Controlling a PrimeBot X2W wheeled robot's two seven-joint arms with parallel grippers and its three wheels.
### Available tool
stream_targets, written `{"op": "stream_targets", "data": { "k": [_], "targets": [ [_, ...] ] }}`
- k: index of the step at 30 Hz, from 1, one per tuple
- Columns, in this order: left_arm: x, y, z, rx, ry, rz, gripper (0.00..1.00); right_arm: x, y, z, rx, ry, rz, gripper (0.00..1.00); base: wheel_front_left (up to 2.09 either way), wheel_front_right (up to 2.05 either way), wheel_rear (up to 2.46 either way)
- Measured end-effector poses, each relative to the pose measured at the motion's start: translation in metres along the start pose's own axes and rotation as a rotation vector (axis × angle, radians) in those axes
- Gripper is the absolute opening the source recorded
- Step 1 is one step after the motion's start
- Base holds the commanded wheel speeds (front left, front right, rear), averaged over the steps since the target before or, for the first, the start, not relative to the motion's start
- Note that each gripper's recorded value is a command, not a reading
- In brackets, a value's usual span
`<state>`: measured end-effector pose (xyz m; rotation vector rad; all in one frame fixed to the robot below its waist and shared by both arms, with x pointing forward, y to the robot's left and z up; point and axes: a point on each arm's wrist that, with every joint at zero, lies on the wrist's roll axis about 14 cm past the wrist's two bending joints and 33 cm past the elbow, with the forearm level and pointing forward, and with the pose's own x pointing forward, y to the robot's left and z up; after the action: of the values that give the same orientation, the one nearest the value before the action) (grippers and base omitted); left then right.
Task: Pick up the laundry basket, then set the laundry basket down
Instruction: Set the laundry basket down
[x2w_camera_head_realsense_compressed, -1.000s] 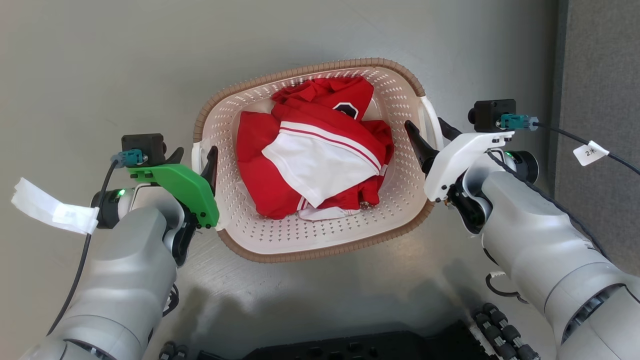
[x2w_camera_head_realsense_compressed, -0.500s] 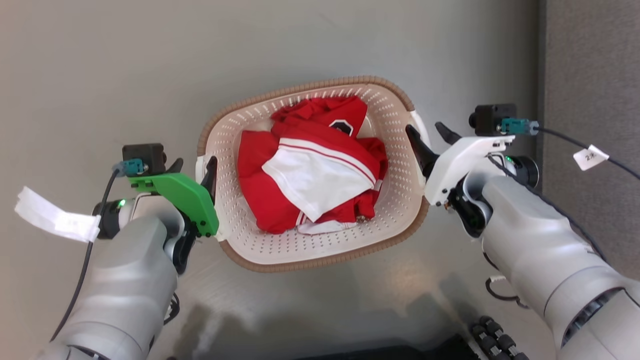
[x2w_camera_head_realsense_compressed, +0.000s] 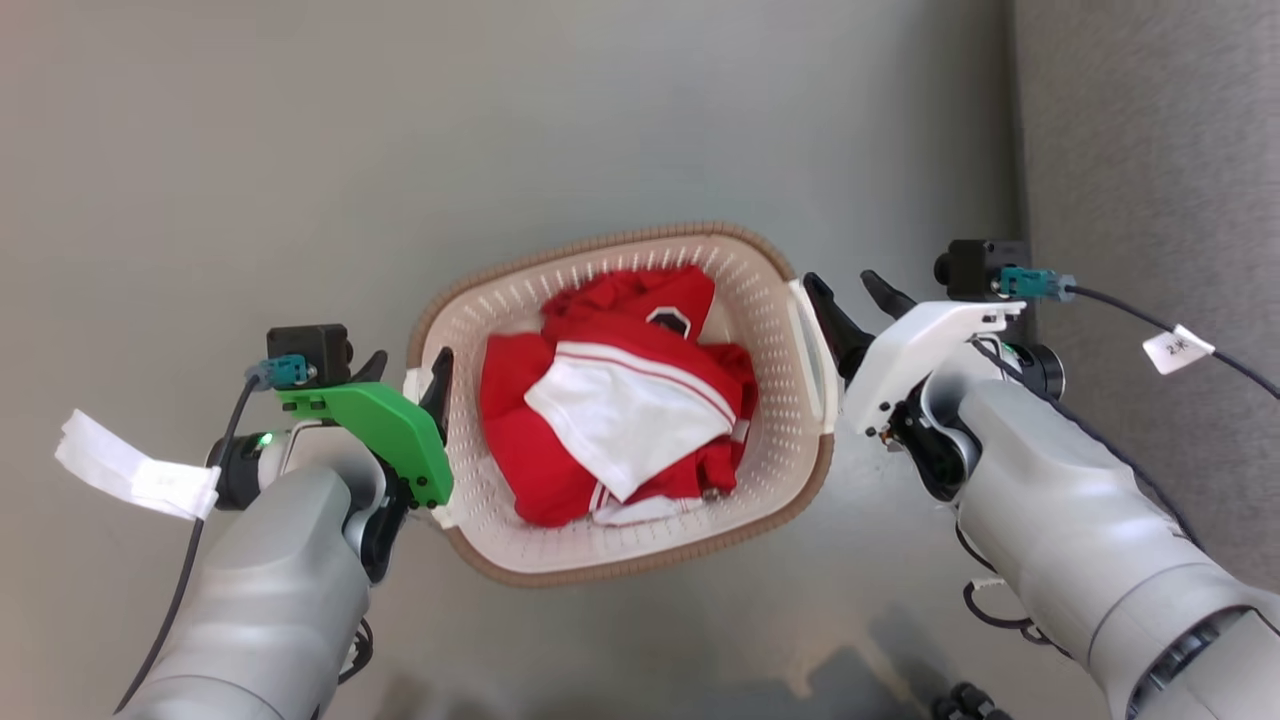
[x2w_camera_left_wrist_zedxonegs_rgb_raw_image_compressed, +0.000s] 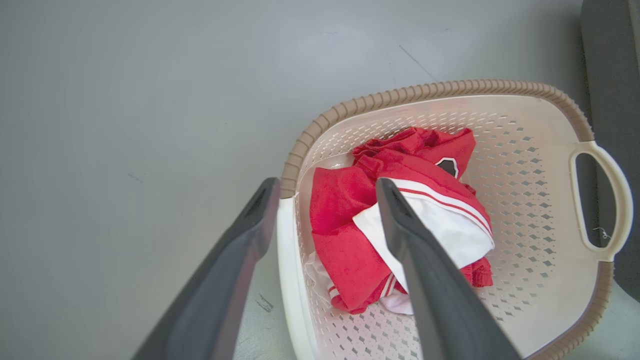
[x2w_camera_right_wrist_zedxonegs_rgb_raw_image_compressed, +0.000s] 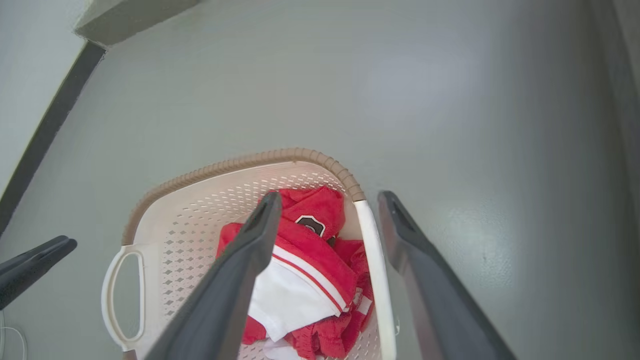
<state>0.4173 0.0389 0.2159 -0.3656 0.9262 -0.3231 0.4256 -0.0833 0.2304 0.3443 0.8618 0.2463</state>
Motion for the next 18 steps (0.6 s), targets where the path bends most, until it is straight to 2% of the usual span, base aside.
{"op": "stream_targets", "data": {
  "k": [13, 18],
  "targets": [
    [-0.040, -0.026, 0.103, 0.051, -0.294, -0.068, 1.00, -0.046, 0.018, 0.094, -0.046, -0.285, 0.052, 1.00, 0.00, 0.00, 0.00],
    [-0.064, -0.035, 0.115, 0.051, -0.364, -0.084, 1.00, -0.072, 0.025, 0.112, -0.054, -0.374, 0.065, 1.00, 0.00, 0.00, 0.00]
  ]
}}
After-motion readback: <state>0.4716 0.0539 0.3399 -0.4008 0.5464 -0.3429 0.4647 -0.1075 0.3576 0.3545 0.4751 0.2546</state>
